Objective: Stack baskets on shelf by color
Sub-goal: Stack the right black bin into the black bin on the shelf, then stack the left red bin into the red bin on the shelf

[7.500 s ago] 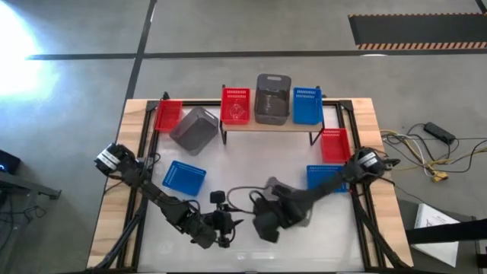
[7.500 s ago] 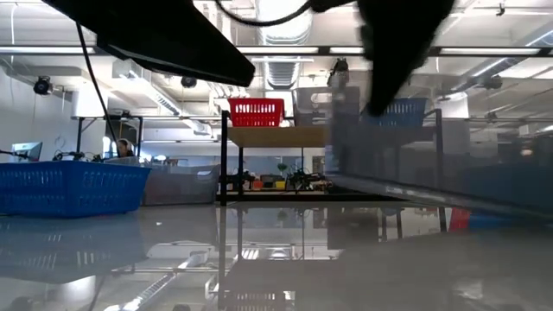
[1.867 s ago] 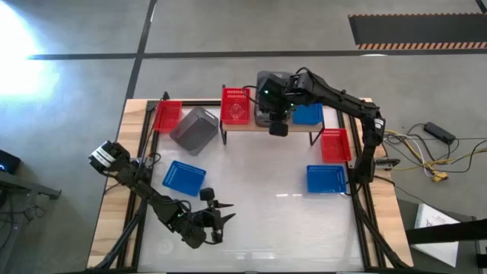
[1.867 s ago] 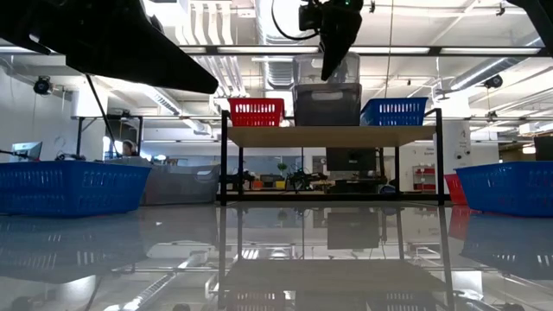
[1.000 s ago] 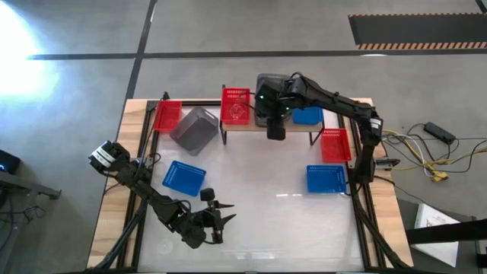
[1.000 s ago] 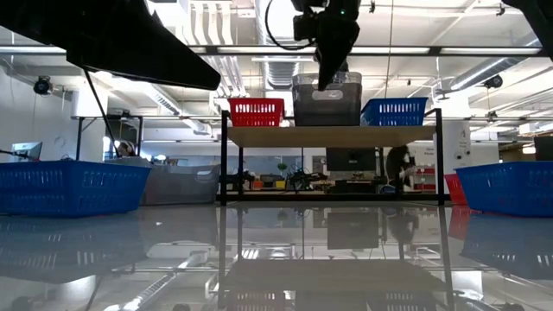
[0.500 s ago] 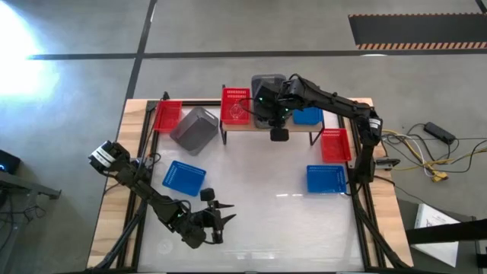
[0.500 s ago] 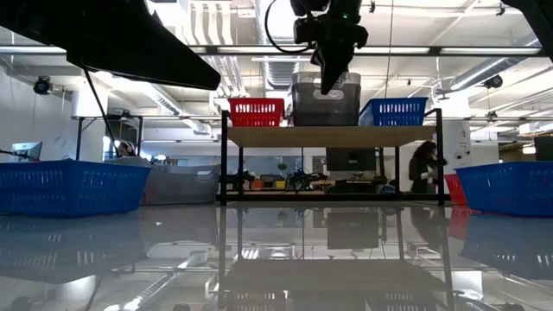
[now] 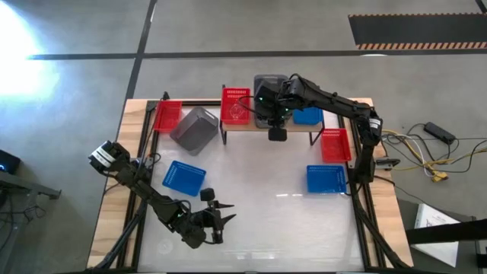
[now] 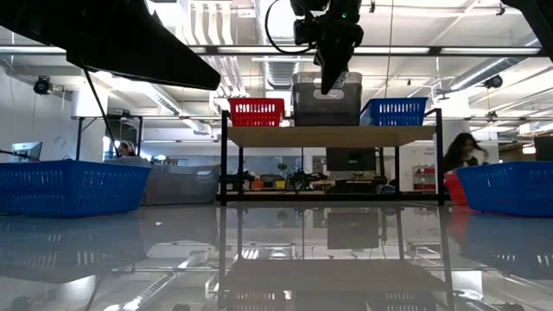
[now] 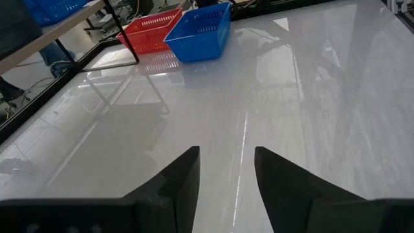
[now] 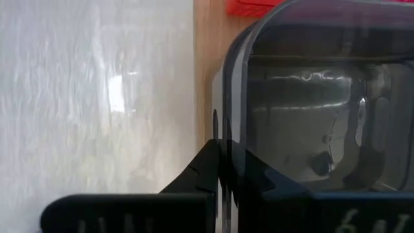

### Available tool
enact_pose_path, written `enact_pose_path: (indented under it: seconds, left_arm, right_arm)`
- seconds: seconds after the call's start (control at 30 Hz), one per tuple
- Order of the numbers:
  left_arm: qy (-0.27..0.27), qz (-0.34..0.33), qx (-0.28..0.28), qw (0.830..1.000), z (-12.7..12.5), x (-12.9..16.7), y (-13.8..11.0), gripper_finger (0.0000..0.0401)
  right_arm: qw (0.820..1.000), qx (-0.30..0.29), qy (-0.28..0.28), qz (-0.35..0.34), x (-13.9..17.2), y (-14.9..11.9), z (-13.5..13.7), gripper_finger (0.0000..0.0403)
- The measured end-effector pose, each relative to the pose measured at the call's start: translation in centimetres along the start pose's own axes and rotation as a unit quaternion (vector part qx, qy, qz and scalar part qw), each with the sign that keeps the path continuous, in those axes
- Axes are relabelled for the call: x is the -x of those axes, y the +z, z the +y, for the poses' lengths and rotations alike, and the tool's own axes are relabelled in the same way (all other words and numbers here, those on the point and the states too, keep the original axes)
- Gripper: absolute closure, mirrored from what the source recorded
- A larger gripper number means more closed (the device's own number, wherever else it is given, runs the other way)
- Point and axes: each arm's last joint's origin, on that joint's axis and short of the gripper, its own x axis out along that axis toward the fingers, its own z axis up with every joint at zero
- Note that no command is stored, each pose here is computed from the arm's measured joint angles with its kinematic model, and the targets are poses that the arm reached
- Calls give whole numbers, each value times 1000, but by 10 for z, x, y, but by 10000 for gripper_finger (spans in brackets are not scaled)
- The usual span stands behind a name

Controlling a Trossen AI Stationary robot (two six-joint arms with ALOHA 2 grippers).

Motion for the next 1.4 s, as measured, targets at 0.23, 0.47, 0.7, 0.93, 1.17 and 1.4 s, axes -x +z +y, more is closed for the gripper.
enact_pose_path:
  seconds: [0.23,0.47,0.7,0.93,1.17,1.4]
  left_arm:
    - [0,-1,1,1000,0,0,1,269]
    - [0,-2,2,1000,0,0,2,269]
    - [-1,-6,8,1000,-1,0,3,269]
    - [59,-34,22,997,6,5,11,269]
    - [128,-61,83,986,52,39,47,269]
    - [141,-11,145,979,133,59,73,269]
  right_arm:
    - [1000,3,-9,-5,4,1,-1,346]
    - [997,-34,-55,-49,48,-8,-1,301]
    - [992,-64,-45,-95,88,-28,37,309]
    - [990,-37,-52,-126,73,-49,131,309]
    - [986,3,-30,-162,6,-96,228,308]
    - [966,23,43,-255,-66,-132,289,308]
